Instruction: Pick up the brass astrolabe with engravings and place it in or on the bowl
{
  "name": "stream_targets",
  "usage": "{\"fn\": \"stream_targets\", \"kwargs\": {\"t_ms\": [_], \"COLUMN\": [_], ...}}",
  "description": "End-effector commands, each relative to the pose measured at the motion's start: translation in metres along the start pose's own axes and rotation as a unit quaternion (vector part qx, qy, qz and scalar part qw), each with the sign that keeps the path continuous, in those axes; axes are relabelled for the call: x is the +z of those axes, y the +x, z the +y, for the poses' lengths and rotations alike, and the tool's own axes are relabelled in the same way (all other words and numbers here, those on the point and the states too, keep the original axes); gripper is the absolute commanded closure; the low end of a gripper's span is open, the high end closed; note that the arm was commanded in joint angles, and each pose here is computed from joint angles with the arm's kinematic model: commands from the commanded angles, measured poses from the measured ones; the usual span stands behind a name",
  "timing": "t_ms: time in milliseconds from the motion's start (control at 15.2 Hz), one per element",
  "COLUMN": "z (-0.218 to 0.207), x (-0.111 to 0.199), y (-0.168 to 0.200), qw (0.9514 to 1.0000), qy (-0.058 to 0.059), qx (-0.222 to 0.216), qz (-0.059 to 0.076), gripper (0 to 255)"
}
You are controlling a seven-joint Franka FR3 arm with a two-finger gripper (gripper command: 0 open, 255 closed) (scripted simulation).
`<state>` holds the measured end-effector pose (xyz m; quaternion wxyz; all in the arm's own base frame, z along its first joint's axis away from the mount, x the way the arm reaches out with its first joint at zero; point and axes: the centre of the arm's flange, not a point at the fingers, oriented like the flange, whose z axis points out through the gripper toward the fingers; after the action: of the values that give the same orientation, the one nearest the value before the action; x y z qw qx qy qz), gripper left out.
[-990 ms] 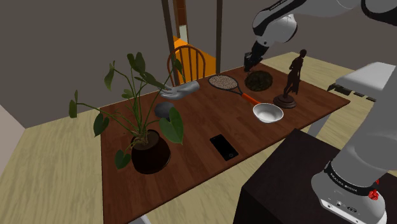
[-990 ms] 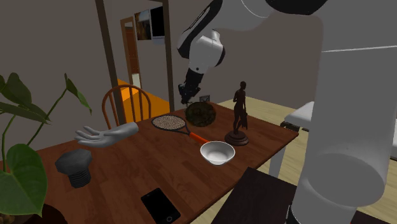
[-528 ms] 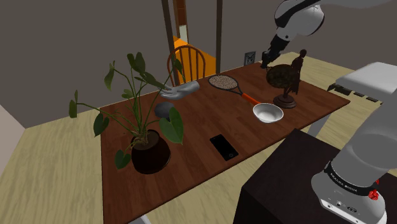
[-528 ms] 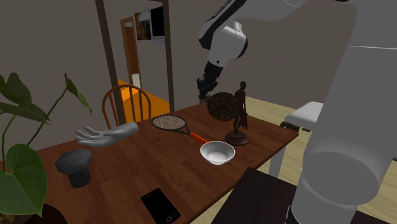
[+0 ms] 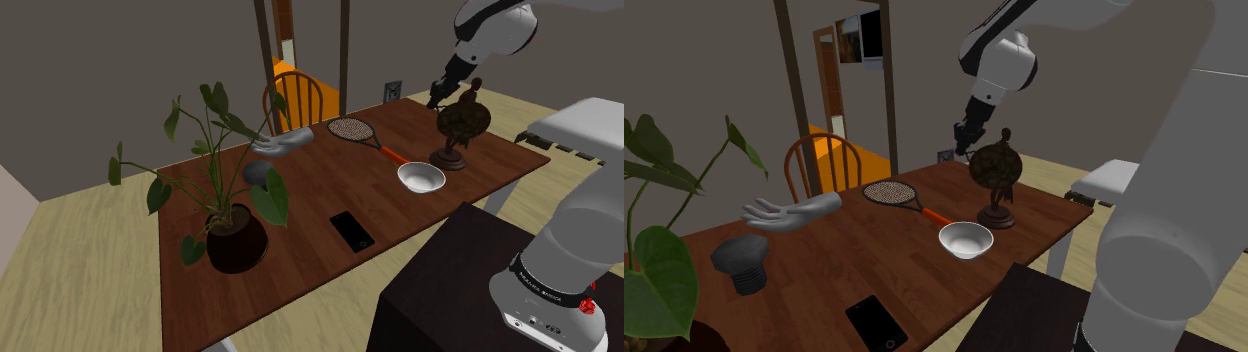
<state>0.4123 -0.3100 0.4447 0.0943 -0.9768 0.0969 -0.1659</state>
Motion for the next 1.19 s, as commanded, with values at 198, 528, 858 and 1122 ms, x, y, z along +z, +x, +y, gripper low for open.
{"fn": "stream_targets", "kwargs": {"t_ms": [198, 528, 858, 1122], "z": [0.005, 0.011, 0.017, 0.021], "x": [0.024, 0.048, 0.072, 0.092], "y": [-0.009, -0.017, -0.025, -0.032], "qw": [1.0000, 1.0000, 1.0000, 1.0000], "qy": [0.000, 0.000, 0.000, 0.000], "qx": [0.000, 0.000, 0.000, 0.000], "qz": [0.000, 0.000, 0.000, 0.000], "gripper": [255, 255, 255, 255]}}
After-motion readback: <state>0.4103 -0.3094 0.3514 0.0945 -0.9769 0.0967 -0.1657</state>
